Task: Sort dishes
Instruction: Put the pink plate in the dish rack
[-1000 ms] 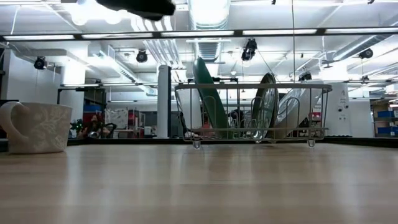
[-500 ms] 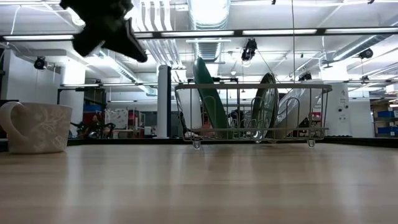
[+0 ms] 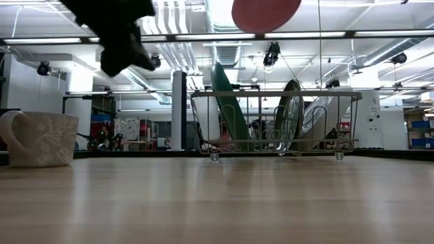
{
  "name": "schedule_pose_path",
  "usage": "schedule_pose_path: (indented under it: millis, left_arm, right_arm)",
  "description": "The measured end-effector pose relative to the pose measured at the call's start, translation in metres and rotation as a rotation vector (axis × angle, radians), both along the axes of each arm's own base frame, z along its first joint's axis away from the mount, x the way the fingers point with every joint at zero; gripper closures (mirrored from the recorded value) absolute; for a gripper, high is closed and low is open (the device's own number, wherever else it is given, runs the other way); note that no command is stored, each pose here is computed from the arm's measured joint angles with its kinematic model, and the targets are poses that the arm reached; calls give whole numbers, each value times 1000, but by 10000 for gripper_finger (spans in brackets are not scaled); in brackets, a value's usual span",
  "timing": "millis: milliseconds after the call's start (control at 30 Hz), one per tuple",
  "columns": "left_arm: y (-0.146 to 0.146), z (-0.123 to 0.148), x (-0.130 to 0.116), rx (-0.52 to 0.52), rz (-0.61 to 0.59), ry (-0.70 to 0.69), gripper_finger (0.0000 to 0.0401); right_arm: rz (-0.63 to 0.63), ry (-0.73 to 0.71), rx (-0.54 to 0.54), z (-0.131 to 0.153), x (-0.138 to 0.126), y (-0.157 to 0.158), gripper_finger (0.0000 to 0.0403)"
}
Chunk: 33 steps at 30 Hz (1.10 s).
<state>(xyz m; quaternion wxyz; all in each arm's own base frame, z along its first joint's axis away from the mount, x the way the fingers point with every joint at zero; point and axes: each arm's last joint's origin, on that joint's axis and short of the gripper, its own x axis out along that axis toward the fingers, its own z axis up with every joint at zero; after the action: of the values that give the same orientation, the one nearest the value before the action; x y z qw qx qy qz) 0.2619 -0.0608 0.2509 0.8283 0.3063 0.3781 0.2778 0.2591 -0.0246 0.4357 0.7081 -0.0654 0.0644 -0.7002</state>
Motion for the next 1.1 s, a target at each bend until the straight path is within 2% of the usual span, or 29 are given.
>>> schedule_pose_path:
  millis: [100, 167, 300, 400, 500, 567, 633, 667, 733, 800, 867, 933, 1000, 1100]
  left_arm:
    - [-9, 18, 13, -125, -231, 9, 401]
    - [-14, 31, 21, -161, -313, -56, 401]
    - [-9, 64, 30, -62, -367, -117, 401]
    - [4, 100, 31, -16, -369, -178, 401]
    - [25, 138, 22, -20, -431, -206, 401]
    - [41, 157, 12, -68, -513, -225, 401]
    - [55, 177, -2, -142, -632, -273, 401]
    - [62, 187, -11, -180, -708, -308, 401]
    - [74, 203, -29, -256, -868, -381, 401]
    - [85, 210, -41, -325, -990, -432, 401]
    - [94, 205, -44, -369, -1040, -445, 401]
    - [103, 194, -41, -386, -1012, -441, 401]
    - [111, 177, -34, -412, -955, -416, 401]
    - [116, 156, -27, -452, -926, -390, 400]
  right_arm:
    - [-51, 68, 1, 7, 5, -15, 403]
    - [-67, 83, 2, 9, 9, -19, 403]
    - [-48, 148, 2, -6, 23, -15, 403]
    - [-1, 226, 0, -21, 28, -3, 403]
    - [146, 113, 4, -19, 22, 27, 403]
    - [277, 17, 26, -17, 14, 50, 403]
    - [359, -21, 47, -19, 1, 68, 403]
    - [410, -41, 74, -22, -6, 74, 403]
    - [546, -122, 228, -33, -20, 81, 403]
    - [572, -159, 365, -53, -27, 87, 403]
    - [551, -158, 403, -81, -26, 96, 403]
    - [540, -162, 427, -108, -23, 105, 403]
    - [533, -226, 435, -127, -22, 112, 403]
    - [523, -327, 352, -148, -16, 124, 403]
